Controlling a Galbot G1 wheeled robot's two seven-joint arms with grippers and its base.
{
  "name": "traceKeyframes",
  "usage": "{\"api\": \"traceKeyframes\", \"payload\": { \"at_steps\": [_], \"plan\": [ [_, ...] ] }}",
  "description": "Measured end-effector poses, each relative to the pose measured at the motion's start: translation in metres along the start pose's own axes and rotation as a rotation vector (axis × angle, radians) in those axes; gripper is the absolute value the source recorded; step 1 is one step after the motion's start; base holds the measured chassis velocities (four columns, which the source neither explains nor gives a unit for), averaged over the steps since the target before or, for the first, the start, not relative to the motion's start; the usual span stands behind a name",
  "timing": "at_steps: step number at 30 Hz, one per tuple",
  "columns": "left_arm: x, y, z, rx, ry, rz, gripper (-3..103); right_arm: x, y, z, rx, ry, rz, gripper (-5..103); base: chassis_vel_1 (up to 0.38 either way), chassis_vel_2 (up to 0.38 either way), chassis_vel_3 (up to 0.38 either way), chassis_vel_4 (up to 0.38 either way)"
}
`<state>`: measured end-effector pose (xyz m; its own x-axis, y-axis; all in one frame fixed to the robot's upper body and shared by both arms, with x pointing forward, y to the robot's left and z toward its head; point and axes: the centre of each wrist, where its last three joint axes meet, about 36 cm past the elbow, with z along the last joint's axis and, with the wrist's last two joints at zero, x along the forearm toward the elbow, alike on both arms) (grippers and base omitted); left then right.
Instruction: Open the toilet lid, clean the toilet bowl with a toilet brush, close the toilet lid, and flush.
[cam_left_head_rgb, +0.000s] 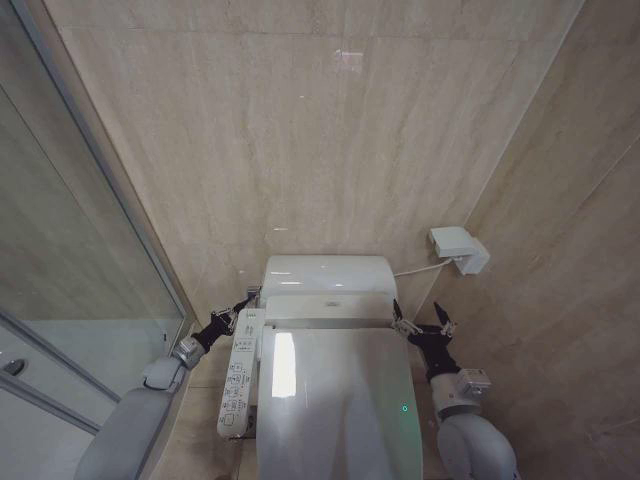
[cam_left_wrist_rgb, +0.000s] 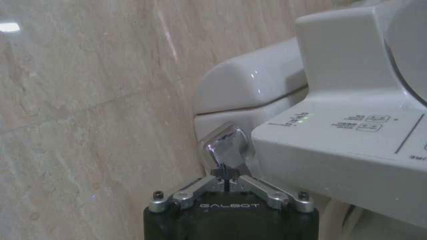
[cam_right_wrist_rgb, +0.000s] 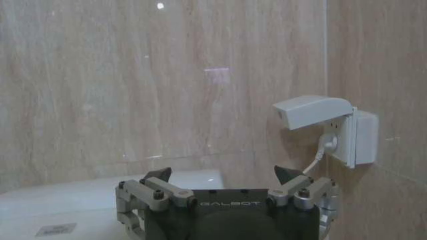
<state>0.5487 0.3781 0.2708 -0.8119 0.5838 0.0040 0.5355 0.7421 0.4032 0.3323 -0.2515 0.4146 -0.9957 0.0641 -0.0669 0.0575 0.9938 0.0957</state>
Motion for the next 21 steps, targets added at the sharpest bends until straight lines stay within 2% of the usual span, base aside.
{"api": "traceKeyframes", "payload": {
  "at_steps": [10, 12, 13, 14, 15, 18, 19, 21],
  "plan": [
    [0.033, -0.015, 0.019, 0.044, 0.039, -0.064, 0, 0.0, 0.0, 0.0, 0.0, 0.0, 0.0, 100, 0.0, 0.0, 0.0, 0.0],
    [0.039, -0.02, 0.02, 0.06, 0.032, -0.112, 0, 0.0, 0.0, 0.0, 0.0, 0.0, 0.0, 100, 0.0, 0.0, 0.0, 0.0],
    [0.039, -0.022, 0.016, 0.069, 0.018, -0.16, 0, 0.0, 0.0, 0.0, 0.0, 0.0, 0.0, 100, 0.0, 0.0, 0.0, 0.0],
    [0.039, -0.022, 0.016, 0.069, 0.018, -0.16, 0, 0.0, 0.0, 0.0, 0.0, 0.0, 0.0, 100, 0.0, 0.0, 0.0, 0.0],
    [0.039, -0.024, 0.013, 0.074, 0.01, -0.19, 0, 0.0, 0.0, 0.0, 0.0, 0.0, 0.0, 100, 0.0, 0.0, 0.0, 0.0],
    [0.034, -0.033, -0.012, 0.106, -0.001, -0.367, 0, 0.0, 0.0, 0.0, 0.0, 0.0, 0.0, 100, 0.0, 0.0, 0.0, 0.0],
    [0.034, -0.033, -0.012, 0.106, -0.001, -0.367, 0, 0.0, 0.0, 0.0, 0.0, 0.0, 0.0, 100, 0.0, 0.0, 0.0, 0.0],
    [0.033, -0.039, -0.035, 0.149, -0.002, -0.457, 0, 0.0, 0.0, 0.0, 0.0, 0.0, 0.0, 100, 0.0, 0.0, 0.0, 0.0]
  ]
}}
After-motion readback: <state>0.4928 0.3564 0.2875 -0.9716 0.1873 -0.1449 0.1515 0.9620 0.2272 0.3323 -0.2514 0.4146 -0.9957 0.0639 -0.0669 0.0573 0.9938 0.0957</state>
